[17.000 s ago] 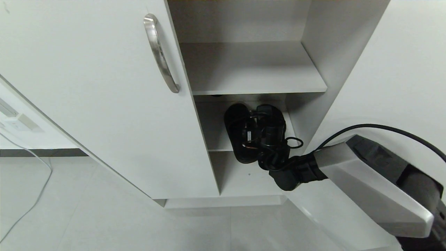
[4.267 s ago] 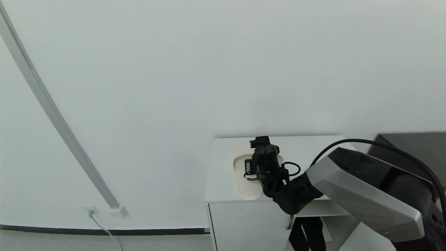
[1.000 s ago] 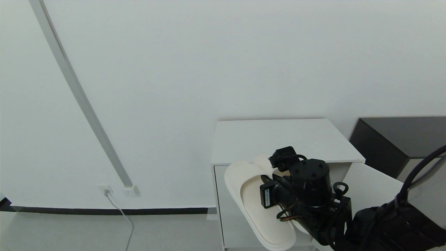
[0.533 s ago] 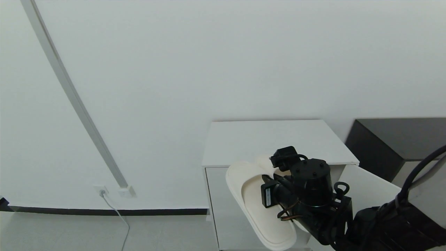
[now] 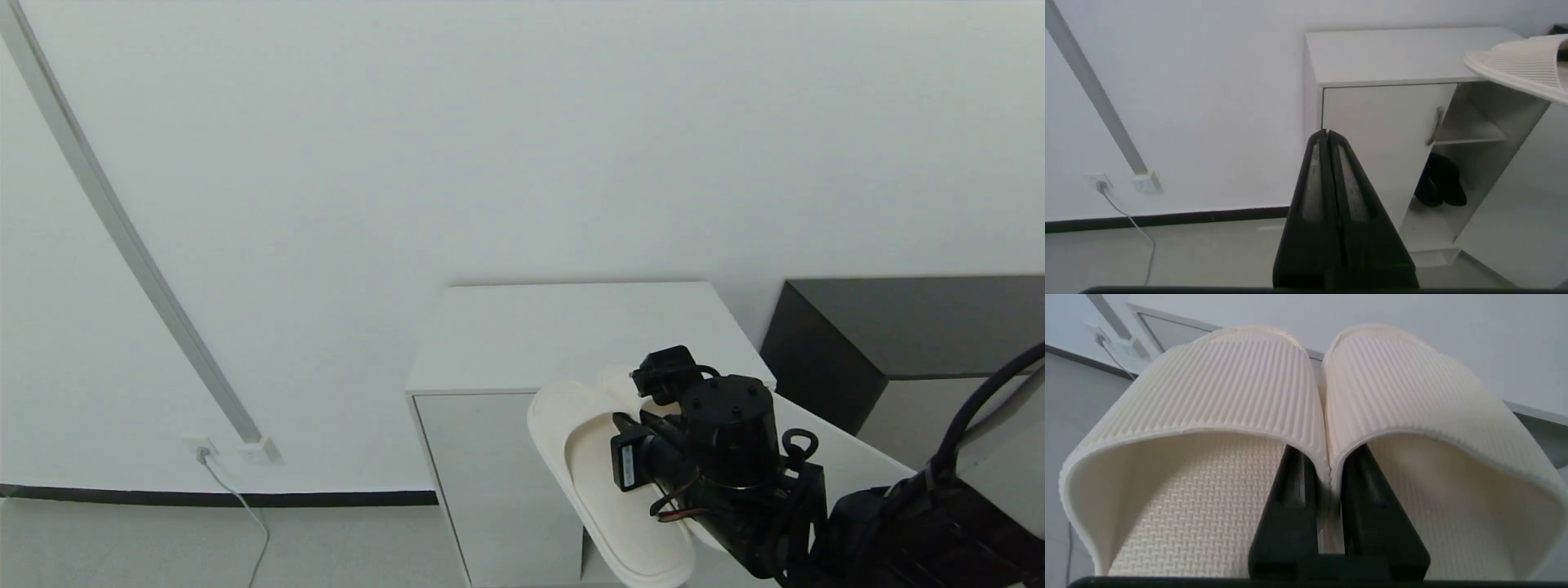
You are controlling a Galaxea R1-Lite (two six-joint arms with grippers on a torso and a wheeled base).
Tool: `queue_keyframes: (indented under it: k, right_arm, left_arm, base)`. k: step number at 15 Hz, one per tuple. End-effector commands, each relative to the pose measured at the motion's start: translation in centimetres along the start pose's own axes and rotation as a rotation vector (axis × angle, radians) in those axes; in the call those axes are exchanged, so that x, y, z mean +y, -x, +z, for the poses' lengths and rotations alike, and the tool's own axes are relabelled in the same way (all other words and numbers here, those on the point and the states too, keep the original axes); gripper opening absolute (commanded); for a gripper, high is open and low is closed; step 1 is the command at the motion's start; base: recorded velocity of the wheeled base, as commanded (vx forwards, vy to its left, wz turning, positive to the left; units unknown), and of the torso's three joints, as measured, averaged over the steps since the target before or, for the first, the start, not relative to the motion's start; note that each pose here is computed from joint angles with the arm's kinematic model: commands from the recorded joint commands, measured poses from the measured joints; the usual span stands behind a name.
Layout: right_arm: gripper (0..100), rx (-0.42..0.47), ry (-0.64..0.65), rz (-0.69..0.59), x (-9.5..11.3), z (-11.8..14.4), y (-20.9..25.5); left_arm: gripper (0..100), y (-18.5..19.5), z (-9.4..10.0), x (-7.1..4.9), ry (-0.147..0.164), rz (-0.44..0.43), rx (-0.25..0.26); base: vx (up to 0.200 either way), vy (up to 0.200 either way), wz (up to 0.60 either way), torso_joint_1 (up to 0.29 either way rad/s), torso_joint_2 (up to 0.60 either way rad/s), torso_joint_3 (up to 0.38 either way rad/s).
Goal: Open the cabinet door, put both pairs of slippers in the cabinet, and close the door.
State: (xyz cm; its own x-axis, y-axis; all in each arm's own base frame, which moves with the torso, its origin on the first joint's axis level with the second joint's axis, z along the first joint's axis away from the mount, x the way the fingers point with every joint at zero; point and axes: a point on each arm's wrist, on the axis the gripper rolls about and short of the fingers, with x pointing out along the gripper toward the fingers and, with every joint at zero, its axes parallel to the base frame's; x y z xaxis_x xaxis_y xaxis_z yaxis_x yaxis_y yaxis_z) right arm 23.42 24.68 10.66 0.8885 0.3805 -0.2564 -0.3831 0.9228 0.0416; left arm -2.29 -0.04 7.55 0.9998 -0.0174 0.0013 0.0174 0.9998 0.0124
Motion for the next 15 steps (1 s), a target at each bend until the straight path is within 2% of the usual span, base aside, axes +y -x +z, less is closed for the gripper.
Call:
queue_keyframes:
  k: [1, 7, 15]
  right_arm:
    - [0, -0.002, -0.001, -0.001, 0.0, 0.03, 0.04]
    - [0, -0.004, 0.0, -0.001, -0.03, -0.02, 0.09]
    - [0, -0.023, -0.001, 0.013, -0.02, -0.33, 0.49]
  left_arm:
    - [0, -0.01, 0.0, 0.0, 0.0, 0.001, 0.001]
    - [0, -0.01, 0.0, 0.0, 0.0, 0.001, 0.001]
    - [0, -0.01, 0.0, 0.0, 0.0, 0.001, 0.001]
  base:
    - [0.0, -0.2, 0.0, 0.002, 0.0, 0.012]
    - [0.0, -0.2, 0.0, 0.003, 0.0, 0.0]
    - [0.0, 0.0, 0.0, 0.0, 0.0, 0.0]
